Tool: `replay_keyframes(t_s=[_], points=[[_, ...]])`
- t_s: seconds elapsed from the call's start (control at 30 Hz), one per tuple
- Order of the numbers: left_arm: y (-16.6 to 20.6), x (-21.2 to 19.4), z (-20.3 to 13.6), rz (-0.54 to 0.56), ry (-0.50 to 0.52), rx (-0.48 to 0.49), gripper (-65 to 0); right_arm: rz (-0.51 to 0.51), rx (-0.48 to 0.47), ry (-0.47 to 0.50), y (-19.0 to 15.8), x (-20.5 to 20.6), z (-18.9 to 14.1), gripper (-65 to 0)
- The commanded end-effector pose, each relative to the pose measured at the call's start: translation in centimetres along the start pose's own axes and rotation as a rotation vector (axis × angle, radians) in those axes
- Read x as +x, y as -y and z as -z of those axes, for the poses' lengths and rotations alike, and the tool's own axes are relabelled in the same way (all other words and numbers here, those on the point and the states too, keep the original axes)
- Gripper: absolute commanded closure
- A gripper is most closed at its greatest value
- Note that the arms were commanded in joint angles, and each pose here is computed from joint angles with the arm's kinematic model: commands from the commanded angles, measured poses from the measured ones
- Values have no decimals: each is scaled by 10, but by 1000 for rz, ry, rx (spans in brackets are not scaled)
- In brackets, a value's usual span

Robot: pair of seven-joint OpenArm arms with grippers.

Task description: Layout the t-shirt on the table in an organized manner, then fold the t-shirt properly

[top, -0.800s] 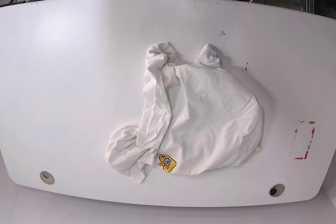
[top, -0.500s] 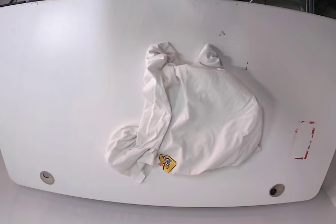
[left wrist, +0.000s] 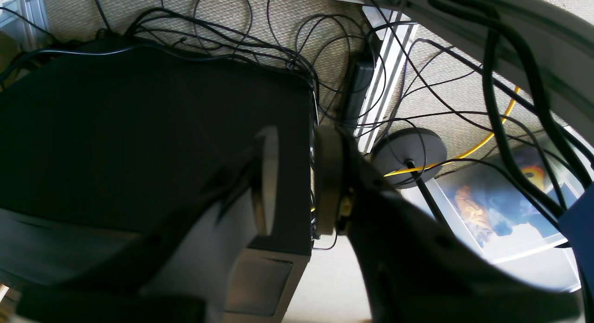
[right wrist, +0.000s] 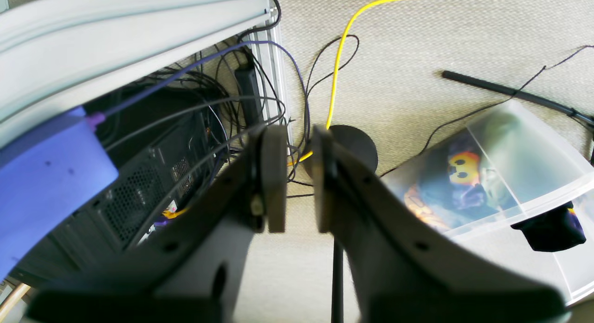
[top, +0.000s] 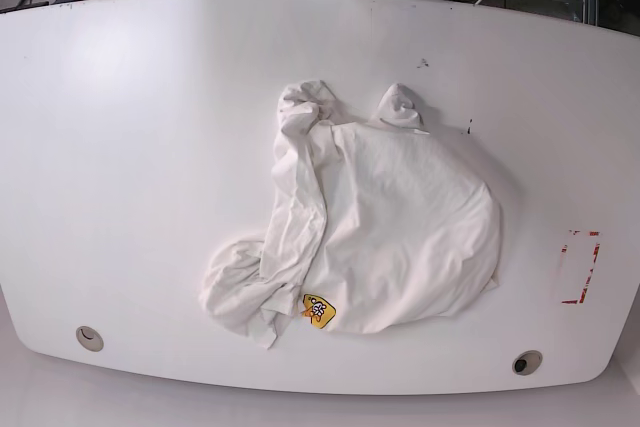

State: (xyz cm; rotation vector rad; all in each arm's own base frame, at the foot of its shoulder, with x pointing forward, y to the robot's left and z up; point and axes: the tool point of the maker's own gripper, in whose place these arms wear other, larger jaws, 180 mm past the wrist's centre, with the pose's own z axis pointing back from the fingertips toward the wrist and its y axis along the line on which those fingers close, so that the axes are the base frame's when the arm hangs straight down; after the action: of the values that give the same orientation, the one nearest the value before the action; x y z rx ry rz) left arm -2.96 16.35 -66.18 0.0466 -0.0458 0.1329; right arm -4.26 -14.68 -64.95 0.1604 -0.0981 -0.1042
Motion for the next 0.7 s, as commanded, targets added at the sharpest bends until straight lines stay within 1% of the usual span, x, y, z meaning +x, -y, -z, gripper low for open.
replay_keyframes(t_s=[0.0, 0.03, 0.1, 0.67], points=[[-2, -2, 0, 3, 3, 7, -123, 2, 1, -3, 2, -3, -1, -90], [-5, 2, 0, -11, 4, 8, -126, 3, 2, 23, -2, 8, 1, -100], [-5, 2, 0, -11, 4, 8, -126, 5, 10, 30, -7, 13, 3, -101], [-6, 1, 0, -9, 3, 10, -126, 8, 22, 33, -13, 13, 4, -101]])
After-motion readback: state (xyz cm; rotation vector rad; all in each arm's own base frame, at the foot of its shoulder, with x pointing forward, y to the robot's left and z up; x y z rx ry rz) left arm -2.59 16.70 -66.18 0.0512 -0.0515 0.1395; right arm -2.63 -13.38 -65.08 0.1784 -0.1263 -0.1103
